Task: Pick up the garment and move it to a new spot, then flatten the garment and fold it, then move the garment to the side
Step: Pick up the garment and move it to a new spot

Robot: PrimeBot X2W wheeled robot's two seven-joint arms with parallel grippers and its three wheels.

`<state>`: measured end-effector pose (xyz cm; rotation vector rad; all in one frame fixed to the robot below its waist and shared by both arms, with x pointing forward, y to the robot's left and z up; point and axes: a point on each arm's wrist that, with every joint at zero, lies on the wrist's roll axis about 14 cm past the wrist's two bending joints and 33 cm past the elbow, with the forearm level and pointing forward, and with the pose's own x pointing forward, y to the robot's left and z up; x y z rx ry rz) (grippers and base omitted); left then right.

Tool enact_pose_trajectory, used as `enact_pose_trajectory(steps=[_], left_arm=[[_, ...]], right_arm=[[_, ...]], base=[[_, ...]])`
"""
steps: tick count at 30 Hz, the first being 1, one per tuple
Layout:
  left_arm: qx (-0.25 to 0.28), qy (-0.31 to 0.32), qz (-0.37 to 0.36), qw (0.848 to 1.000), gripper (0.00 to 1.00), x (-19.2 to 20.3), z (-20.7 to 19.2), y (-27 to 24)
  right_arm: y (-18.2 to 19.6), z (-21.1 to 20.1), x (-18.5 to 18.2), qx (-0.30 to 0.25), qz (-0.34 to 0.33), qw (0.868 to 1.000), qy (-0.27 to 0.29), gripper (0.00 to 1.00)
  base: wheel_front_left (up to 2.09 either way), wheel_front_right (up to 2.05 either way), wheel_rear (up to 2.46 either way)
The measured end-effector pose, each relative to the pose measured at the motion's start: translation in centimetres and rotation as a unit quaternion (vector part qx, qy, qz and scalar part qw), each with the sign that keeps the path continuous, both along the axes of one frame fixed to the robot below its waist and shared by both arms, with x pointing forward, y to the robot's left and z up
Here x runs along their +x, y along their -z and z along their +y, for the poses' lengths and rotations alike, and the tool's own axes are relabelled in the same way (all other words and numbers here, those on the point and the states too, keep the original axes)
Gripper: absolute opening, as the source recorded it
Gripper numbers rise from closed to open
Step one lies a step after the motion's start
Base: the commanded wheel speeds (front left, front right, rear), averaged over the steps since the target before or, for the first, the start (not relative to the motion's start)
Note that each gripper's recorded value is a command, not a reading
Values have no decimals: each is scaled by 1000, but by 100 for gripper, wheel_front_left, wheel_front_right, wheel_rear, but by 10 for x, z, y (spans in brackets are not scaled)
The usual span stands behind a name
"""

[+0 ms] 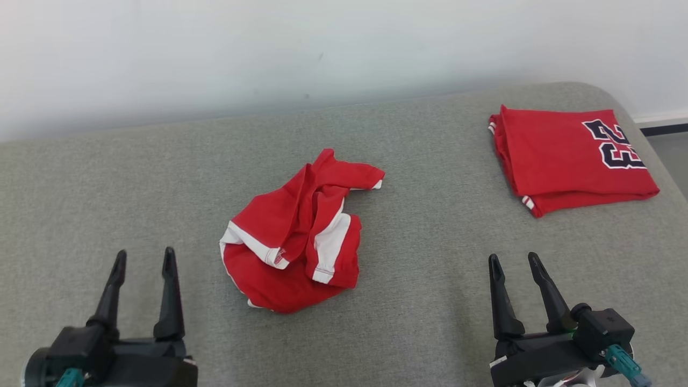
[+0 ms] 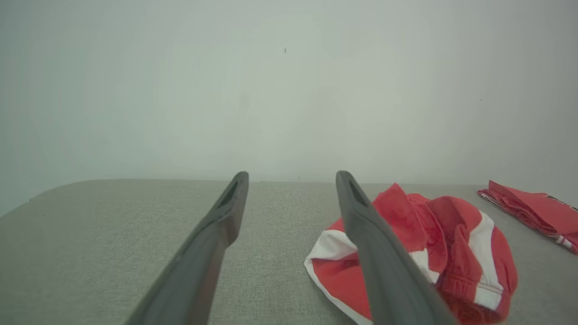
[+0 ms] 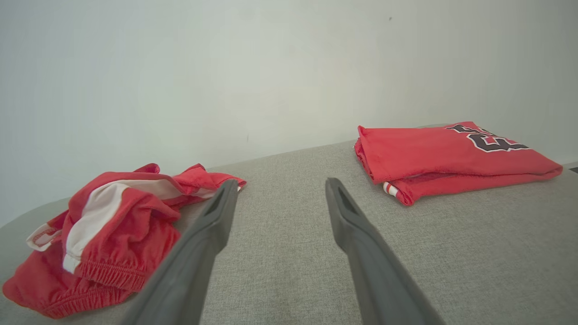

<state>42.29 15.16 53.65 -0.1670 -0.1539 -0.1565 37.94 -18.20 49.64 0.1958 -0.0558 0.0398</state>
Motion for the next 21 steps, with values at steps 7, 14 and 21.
enact_pose_trajectory(steps=[7, 14, 21], left_arm=[[38, -46, -6, 998, 100, -15, 21, 3], [47, -71, 34, 996, 100, -34, 33, 29], [44, -87, 40, 994, 100, -46, 41, 32]], right_arm=[[0, 4, 4, -2, -1, 1000, -6, 100], [-2, 5, 2, -5, -3, 1000, -8, 100], [-1, 6, -5, -9, -2, 1000, -10, 100]], base=[[0, 0, 0], [0, 0, 0], [0, 0, 0]])
